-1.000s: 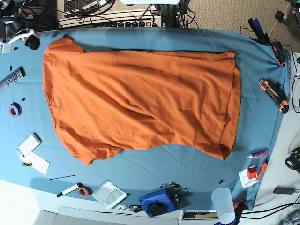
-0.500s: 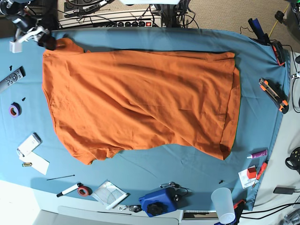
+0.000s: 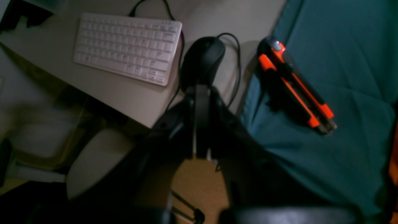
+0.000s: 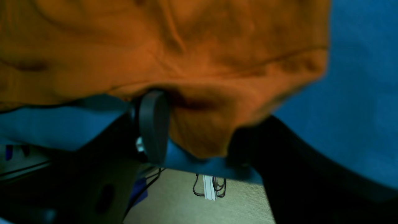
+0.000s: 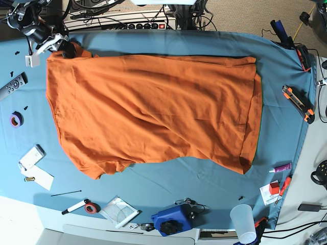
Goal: Layout the t-shirt on the table in an organized manner, then fold the t-shirt properly
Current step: 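Open both grippers and raise them off the shirt, then lower both grippers and grasp the shirt's two corners at the collar edge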
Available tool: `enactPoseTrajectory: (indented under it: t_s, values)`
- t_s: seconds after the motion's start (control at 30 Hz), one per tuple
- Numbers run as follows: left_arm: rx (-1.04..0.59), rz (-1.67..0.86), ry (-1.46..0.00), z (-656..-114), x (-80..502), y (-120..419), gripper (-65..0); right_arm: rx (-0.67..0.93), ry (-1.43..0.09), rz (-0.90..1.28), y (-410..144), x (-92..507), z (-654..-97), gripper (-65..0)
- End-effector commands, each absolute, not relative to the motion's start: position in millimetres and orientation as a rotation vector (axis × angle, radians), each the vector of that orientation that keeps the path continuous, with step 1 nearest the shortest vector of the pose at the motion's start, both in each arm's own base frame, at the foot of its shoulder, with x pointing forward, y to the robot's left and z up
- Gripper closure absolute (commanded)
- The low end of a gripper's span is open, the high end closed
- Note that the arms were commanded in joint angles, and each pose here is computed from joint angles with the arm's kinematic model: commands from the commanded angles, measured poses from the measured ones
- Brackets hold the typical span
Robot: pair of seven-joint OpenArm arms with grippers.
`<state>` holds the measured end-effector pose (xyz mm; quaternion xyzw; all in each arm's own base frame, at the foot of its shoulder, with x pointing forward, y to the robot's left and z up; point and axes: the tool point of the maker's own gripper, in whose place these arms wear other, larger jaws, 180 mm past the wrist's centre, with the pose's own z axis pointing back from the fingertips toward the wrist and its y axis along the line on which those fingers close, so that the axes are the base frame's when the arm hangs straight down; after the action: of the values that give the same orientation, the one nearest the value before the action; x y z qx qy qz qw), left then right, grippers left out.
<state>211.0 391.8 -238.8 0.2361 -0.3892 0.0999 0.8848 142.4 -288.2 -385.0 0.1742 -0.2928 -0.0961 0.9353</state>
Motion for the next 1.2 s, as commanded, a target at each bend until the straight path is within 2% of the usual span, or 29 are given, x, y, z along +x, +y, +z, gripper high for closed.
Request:
enactPoseTrajectory:
  t_s: [0.0,0.1,0.13,0.33,0.53,0.57,0.67,0.73,0.77,0.9,0.97,1.17]
  values:
    - [0.504,0.195,-0.837,-228,215,393,0.0,0.337,-0.542,-0.180,-290,134,-389,-23.7]
    - [0.462,0.200,-0.819,-236,212,386,0.0,0.337,-0.540,-0.187,-290,133,-389,-3.3]
    - [0.446,0.193,-0.811,-241,210,383,0.0,0.337,-0.540,-0.187,-290,133,-389,0.0]
    - [0.200,0.148,-0.753,-277,200,335,0.0,0.395,-0.593,-0.188,-283,140,-381,0.0]
    - [-0.273,-0.057,-0.799,-285,199,233,-0.9,0.416,-0.627,-0.185,-280,149,-375,0.0]
    - [-0.334,-0.080,-0.818,-283,198,219,-5.5,0.416,-0.631,-0.185,-280,151,-375,0.0]
    - [-0.435,-0.087,-0.871,-279,197,196,-25.6,0.413,-0.631,-0.182,-281,151,-374,0.0]
    - [-0.453,-0.059,-0.879,-280,197,192,-33.7,0.412,-0.631,-0.181,-282,151,-374,0.0]
    - [-0.463,-0.055,-0.873,-282,197,189,-34.1,0.412,-0.631,-0.181,-282,151,-374,0.0]
    - [-0.471,-0.107,-0.787,-300,193,169,-34.1,0.412,-0.631,-0.181,-282,151,-374,0.0]
    - [-0.445,-0.229,-0.752,-311,191,154,-33.9,0.412,-0.631,-0.181,-282,151,-374,0.0]
    - [-0.225,-0.580,-0.654,-342,192,140,-29.3,0.407,-0.630,-0.177,-284,151,-373,0.0]
